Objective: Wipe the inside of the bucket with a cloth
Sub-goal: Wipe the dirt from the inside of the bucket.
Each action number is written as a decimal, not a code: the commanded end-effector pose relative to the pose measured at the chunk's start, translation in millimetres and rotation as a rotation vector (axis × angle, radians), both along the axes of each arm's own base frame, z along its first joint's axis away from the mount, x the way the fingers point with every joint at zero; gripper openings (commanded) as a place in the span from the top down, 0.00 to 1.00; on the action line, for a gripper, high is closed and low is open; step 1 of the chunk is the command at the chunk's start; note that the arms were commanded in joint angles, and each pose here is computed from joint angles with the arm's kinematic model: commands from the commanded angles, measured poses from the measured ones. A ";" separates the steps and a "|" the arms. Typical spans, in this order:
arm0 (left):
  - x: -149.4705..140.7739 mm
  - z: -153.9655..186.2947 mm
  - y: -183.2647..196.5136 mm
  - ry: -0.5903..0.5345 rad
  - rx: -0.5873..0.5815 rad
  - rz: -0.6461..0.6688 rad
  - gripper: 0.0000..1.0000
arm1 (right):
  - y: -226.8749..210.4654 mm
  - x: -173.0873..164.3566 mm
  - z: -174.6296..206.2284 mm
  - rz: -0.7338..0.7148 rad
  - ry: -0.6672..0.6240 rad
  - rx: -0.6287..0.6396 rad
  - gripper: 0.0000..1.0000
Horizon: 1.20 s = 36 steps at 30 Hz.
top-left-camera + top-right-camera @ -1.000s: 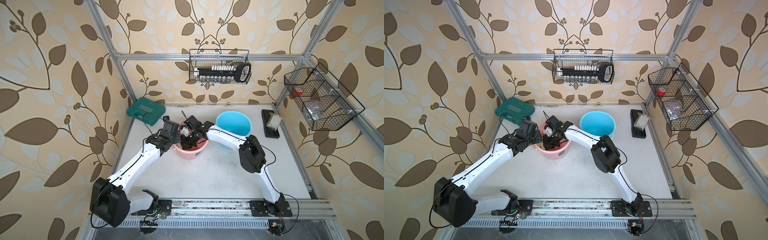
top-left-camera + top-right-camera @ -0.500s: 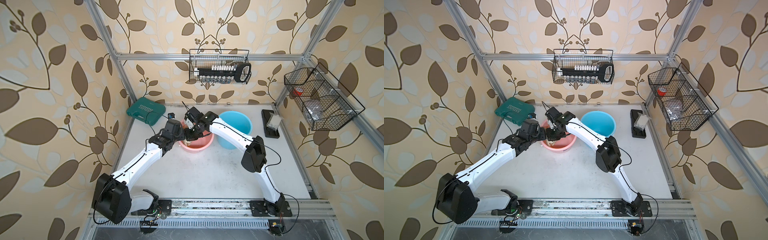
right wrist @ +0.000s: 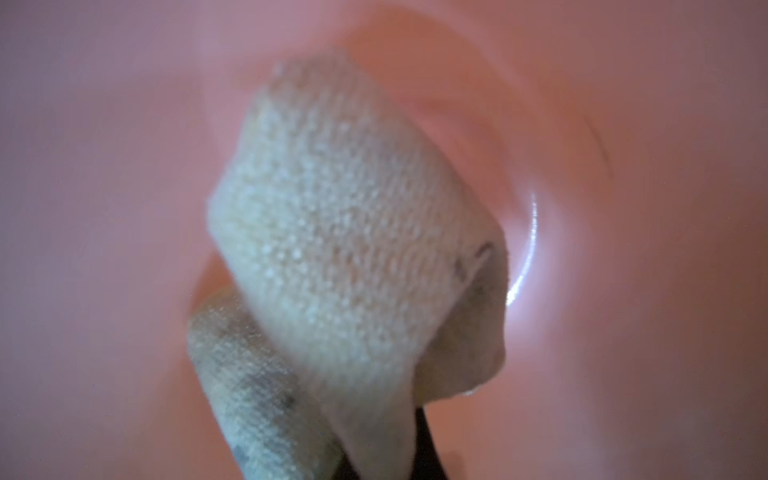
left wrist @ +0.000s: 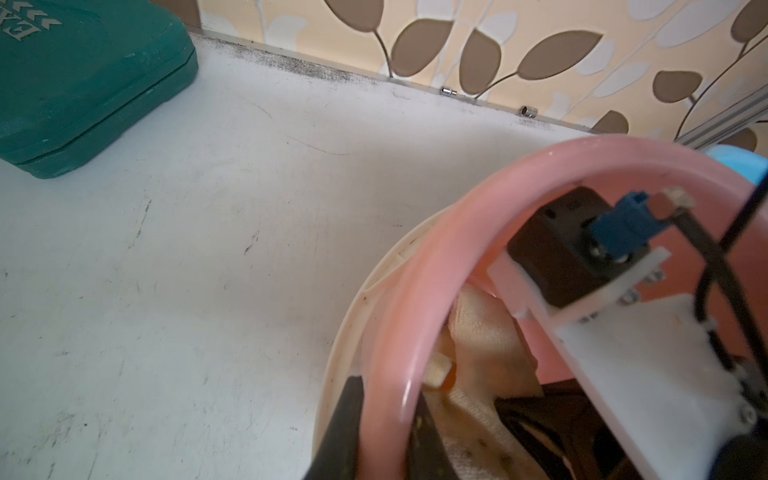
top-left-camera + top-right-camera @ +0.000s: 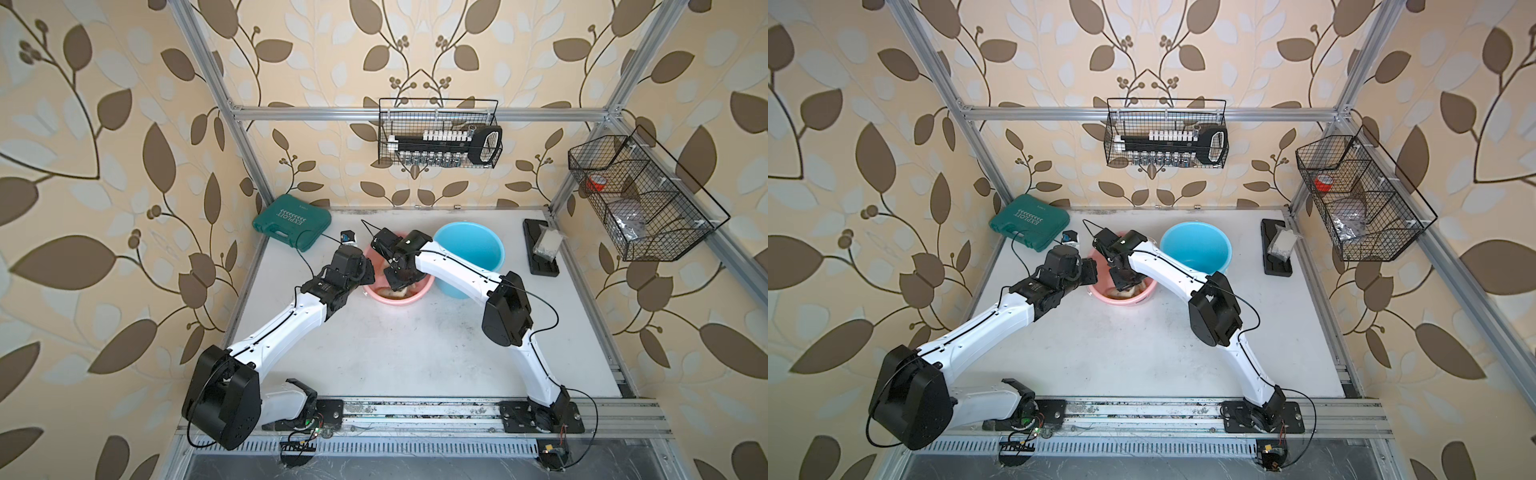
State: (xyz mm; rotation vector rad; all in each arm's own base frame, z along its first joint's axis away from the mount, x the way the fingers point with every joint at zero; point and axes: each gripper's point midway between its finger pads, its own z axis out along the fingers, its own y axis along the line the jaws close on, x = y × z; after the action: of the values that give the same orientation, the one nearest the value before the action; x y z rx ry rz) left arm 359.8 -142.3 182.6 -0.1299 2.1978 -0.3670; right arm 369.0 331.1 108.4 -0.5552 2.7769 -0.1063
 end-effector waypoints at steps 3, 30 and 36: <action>-20.1 -4.6 -15.6 0.035 0.009 -0.094 1.00 | -23.5 31.0 -0.1 -0.069 -0.064 -0.087 1.00; -35.7 -17.6 -19.7 0.126 0.002 -0.109 1.00 | 38.9 -15.1 -125.4 -0.059 0.417 0.164 1.00; -37.1 -21.3 -16.8 0.131 0.019 -0.094 1.00 | 113.6 -48.5 -98.1 0.041 0.530 0.495 1.00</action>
State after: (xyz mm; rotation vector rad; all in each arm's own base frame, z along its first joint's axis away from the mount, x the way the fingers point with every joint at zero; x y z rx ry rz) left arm 352.1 -138.2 192.8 -0.2249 2.1745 -0.3723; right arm 360.3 388.5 28.6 -0.4946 3.0594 0.3928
